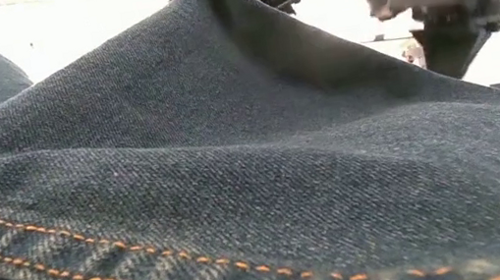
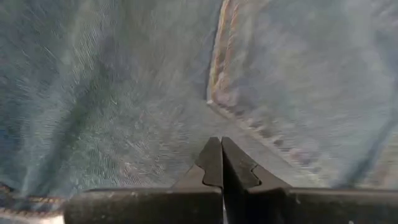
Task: Fold Laundry from Bin
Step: Fold the blue denim pants
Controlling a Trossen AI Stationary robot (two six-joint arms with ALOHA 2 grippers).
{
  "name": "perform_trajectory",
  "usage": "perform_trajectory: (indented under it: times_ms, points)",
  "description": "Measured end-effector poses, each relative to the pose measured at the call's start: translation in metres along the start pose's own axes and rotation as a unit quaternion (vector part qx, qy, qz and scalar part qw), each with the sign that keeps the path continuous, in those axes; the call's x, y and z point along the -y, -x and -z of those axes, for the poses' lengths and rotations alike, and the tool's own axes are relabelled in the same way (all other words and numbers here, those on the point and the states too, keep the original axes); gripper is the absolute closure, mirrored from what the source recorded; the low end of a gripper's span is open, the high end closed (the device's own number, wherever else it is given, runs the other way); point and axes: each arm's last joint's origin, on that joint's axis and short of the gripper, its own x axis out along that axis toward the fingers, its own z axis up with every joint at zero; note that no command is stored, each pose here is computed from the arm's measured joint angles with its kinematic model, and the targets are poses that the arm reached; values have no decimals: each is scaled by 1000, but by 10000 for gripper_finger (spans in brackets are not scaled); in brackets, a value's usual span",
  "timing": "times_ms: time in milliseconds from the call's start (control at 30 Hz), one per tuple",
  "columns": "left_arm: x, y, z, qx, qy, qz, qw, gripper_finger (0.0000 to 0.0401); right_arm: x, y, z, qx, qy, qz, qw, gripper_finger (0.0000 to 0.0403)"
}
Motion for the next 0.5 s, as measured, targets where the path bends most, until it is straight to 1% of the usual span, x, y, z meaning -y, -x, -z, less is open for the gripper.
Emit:
perform_trajectory:
  times_ms: [100,167,267,333,500]
  points:
    - [-1,-5,2,-1,0,0,1000,393,3,-16,1,-8,-12,-1,1000,387]
    - [-5,-9,5,12,-11,1,1000,397,6,-24,1,-7,-20,-2,1000,387]
    - [-15,-16,19,13,26,24,999,397,9,-34,0,-2,-35,-6,999,387]
    - [-23,-18,29,18,34,29,999,400,12,-40,-2,2,-44,-6,999,387]
    - [-39,-22,52,36,78,42,995,401,20,-50,-11,25,-75,8,997,387]
